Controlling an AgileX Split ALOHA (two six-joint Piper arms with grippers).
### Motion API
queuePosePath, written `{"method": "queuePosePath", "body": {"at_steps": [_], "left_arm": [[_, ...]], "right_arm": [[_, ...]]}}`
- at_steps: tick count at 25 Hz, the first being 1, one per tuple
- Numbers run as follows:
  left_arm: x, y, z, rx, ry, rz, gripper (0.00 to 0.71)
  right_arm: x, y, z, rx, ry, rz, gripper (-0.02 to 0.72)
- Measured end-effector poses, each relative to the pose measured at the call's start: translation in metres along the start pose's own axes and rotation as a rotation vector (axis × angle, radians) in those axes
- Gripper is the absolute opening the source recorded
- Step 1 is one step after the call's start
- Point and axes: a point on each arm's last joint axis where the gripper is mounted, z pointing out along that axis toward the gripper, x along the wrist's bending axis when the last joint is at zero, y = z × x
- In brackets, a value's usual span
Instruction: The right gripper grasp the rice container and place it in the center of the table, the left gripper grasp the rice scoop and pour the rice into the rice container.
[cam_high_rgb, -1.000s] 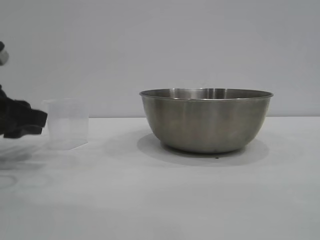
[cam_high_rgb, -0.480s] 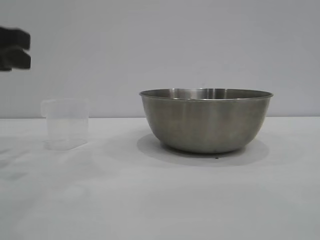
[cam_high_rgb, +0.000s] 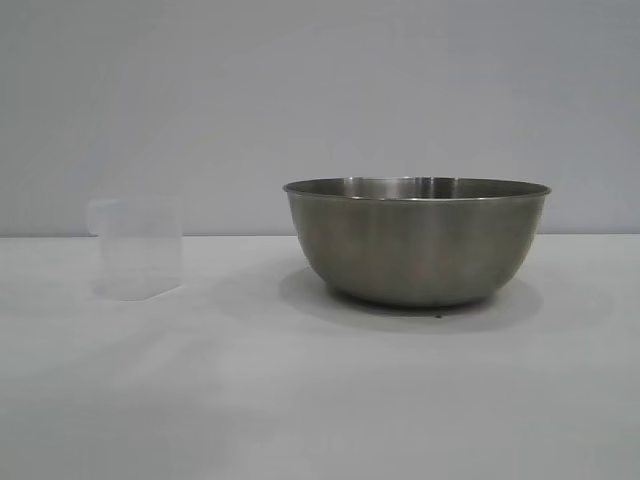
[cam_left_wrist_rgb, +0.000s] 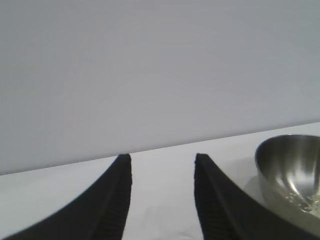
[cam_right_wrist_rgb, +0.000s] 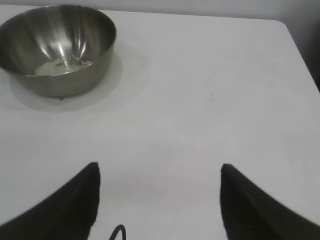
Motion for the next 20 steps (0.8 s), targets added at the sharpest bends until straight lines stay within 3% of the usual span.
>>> {"method": "queuePosePath", "body": {"at_steps": [2, 6, 9, 11, 17, 20], "left_arm": [[0.004, 0.003, -0.011, 0.034, 0.027, 0.002, 0.246], [0.023, 0.003, -0.030, 0.165, 0.160, -0.048, 0.246], [0.028, 0.011, -0.049, 0.157, 0.230, -0.053, 0.246], [0.027, 0.016, -0.061, 0.148, 0.245, -0.051, 0.246], [0.022, 0.025, -0.090, 0.277, 0.265, -0.078, 0.246], [0.017, 0.037, -0.104, 0.276, 0.261, -0.094, 0.246]], "right_arm": [[0.000, 0.000, 0.000, 0.000, 0.000, 0.000, 0.477], [0.000, 0.000, 0.000, 0.000, 0.000, 0.000, 0.477], [0.000, 0.000, 0.000, 0.000, 0.000, 0.000, 0.477], [0.000, 0.000, 0.000, 0.000, 0.000, 0.000, 0.477], [0.000, 0.000, 0.000, 0.000, 0.002, 0.001, 0.477], [0.000, 0.000, 0.000, 0.000, 0.002, 0.001, 0.477]]}}
